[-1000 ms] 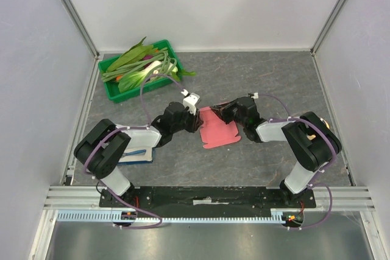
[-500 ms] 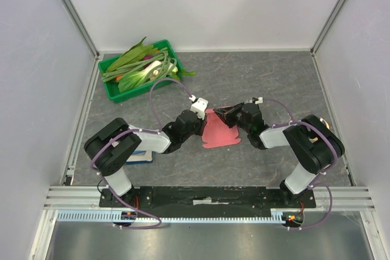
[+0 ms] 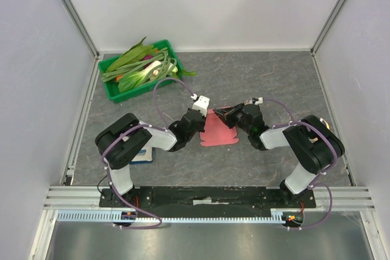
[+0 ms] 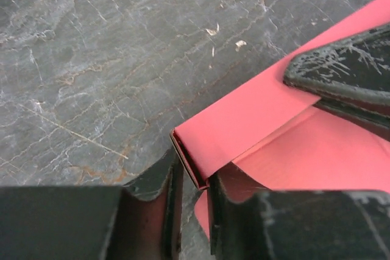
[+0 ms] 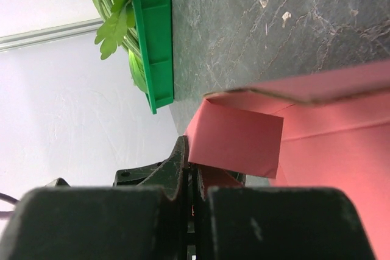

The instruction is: Fold the paper box

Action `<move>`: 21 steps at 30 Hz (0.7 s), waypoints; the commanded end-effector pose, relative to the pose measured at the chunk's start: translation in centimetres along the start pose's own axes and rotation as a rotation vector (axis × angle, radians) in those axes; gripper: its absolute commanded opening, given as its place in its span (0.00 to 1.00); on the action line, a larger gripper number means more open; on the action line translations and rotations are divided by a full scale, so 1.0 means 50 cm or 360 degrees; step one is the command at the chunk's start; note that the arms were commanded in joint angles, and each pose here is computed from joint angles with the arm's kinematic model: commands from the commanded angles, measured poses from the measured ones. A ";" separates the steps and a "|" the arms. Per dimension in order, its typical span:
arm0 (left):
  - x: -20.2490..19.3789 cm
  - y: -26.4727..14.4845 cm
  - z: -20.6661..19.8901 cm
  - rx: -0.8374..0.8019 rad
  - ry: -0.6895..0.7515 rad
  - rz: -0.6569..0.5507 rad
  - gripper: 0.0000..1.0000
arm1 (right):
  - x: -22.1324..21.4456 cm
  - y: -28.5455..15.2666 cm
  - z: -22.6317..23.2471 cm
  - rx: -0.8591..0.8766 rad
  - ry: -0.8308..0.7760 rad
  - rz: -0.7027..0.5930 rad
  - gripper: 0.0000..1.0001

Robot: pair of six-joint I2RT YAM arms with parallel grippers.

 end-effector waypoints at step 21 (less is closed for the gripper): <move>0.004 -0.024 -0.006 0.0212 -0.0242 -0.0059 0.34 | -0.046 -0.026 -0.045 -0.0113 -0.0016 0.0040 0.00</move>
Point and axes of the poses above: each gripper's point midway between its finger pads, its own y axis out along the fingers, its own z axis along the line the jaws close on, x = y × z, the point moved 8 cm from there along -y, back along the fingers, and after that the axes turned 2 degrees about -y, right-handed, at the moved point
